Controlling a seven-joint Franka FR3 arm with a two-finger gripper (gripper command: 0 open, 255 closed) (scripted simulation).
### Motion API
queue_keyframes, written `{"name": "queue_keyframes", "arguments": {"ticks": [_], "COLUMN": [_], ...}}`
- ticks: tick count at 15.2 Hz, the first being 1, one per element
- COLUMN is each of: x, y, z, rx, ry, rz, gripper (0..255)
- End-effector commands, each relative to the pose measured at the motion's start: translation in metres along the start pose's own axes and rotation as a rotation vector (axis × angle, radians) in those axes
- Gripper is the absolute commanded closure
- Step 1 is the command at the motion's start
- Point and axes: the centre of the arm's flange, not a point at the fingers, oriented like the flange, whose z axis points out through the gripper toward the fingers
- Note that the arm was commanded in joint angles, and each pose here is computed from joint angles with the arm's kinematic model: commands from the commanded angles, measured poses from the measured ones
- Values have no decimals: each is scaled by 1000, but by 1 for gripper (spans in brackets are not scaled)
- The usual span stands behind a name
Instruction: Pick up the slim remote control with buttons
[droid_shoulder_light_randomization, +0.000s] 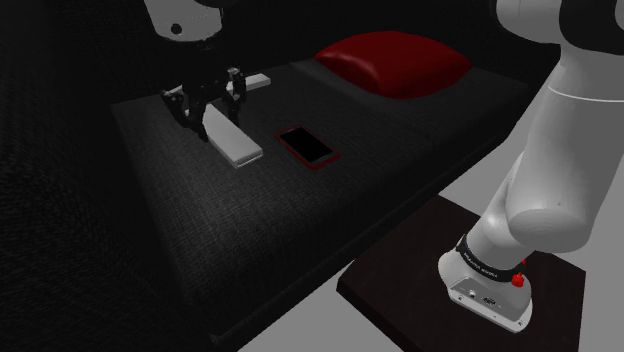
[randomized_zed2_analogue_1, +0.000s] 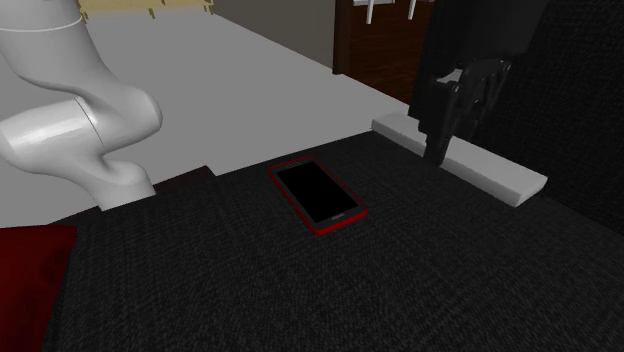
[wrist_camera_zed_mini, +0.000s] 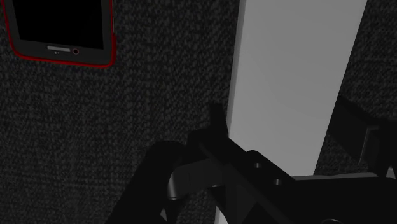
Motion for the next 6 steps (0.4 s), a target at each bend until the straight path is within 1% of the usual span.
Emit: {"name": "queue_keyframes", "arguments": {"ticks": [1,4,6], "x": [1,1,1], "y": [0,1,1], "z": [-11,-26,-27], "rx": [0,0,0], "ry": [0,0,0], "rz": [0,0,0], "gripper": [255,255,255]}}
